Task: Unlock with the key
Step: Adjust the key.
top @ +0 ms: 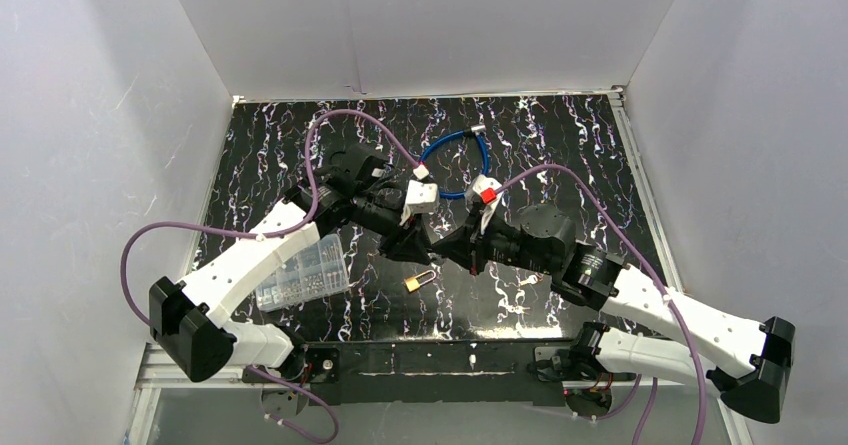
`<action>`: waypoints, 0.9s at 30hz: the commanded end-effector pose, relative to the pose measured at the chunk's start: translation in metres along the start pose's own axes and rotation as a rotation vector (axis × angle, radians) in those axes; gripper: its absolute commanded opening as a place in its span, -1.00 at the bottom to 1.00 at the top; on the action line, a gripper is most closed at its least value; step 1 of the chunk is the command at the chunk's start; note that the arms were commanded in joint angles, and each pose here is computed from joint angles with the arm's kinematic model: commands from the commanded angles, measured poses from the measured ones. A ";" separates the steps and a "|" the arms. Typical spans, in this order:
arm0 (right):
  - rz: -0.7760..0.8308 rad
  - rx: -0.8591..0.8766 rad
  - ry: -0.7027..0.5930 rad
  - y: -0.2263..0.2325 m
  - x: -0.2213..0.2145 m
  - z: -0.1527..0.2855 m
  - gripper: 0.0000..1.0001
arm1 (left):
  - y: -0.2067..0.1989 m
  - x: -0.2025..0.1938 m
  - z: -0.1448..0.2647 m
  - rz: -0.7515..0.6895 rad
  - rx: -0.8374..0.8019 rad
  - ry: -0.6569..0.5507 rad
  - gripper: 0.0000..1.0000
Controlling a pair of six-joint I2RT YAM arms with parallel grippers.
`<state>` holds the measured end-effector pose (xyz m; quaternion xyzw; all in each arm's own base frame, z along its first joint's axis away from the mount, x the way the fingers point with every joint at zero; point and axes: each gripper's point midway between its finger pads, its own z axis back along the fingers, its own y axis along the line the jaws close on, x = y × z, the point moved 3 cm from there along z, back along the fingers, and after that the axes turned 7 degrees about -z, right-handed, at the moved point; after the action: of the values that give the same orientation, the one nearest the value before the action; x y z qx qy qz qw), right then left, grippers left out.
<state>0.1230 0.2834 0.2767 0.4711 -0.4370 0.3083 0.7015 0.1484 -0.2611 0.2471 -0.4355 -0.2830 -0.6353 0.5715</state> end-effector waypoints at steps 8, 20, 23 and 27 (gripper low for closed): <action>0.042 0.033 -0.101 0.011 0.033 0.001 -0.97 | -0.016 0.020 0.007 -0.057 -0.049 -0.037 -0.99; 0.058 0.003 -0.116 0.000 0.040 0.026 -0.39 | -0.021 0.025 0.019 -0.092 -0.031 0.016 -1.00; 0.065 0.030 -0.142 0.001 0.053 0.033 -0.31 | -0.021 0.028 0.024 -0.093 -0.019 0.046 -1.00; 0.060 0.082 -0.161 0.007 0.066 0.030 -0.22 | -0.025 0.035 0.032 -0.117 -0.008 0.087 -1.00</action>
<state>0.1400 0.2540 0.3063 0.4721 -0.4774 0.2905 0.6818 0.1412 -0.2543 0.2833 -0.4070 -0.2921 -0.6707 0.5470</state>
